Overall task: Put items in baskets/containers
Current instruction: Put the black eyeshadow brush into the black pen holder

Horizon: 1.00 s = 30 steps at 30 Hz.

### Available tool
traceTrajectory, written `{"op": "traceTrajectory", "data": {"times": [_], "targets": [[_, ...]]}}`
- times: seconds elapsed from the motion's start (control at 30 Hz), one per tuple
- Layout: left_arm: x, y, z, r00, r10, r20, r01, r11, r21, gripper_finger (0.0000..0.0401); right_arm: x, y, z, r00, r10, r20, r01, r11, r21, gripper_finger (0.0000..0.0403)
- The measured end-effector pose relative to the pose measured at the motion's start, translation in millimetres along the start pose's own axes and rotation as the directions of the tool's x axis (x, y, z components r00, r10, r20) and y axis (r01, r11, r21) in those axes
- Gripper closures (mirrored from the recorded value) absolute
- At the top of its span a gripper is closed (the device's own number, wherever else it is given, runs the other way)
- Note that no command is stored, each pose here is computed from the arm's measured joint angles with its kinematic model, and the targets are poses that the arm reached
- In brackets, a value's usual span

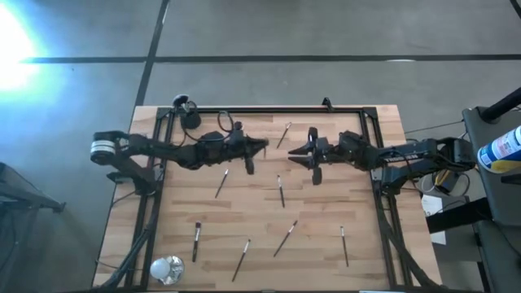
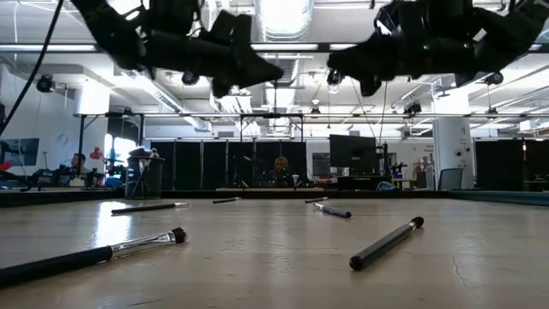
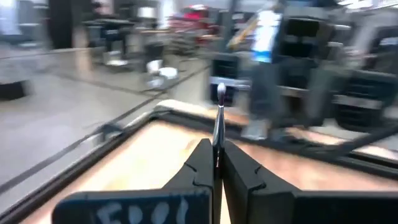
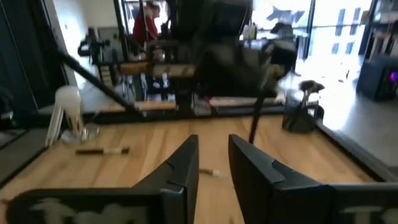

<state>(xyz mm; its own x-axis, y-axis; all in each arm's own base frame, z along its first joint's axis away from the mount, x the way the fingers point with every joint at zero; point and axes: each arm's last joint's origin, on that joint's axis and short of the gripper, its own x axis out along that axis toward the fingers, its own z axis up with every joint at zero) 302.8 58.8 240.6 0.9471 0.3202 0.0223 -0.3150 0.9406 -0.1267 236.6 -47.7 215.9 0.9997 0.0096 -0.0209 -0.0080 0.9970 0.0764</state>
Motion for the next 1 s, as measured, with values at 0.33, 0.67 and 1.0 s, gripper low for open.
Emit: {"op": "traceTrajectory", "data": {"times": [0.33, 0.67, 1.0], "targets": [[-53.7, 63.5, 12.5, 0.873, 0.486, 0.047, -0.487, 0.873, 0.013, 0.0391, -19.4, 2.5, -30.3, 1.000, -0.002, 0.008, 0.002, 1.000, 0.025, 0.0392], [-93.8, 135.6, 29.5, 0.623, 0.782, 0.024, -0.782, 0.623, 0.017, 0.0391, -28.7, 4.3, -37.0, 0.999, 0.001, 0.046, -0.001, 1.000, 0.014, 0.0394], [-109.5, 165.1, 24.9, 0.464, 0.886, 0.018, -0.885, 0.462, 0.055, 0.0391, -29.0, 4.3, -38.0, 0.999, 0.001, 0.040, 0.000, 1.000, -0.024, 0.0394]]}}
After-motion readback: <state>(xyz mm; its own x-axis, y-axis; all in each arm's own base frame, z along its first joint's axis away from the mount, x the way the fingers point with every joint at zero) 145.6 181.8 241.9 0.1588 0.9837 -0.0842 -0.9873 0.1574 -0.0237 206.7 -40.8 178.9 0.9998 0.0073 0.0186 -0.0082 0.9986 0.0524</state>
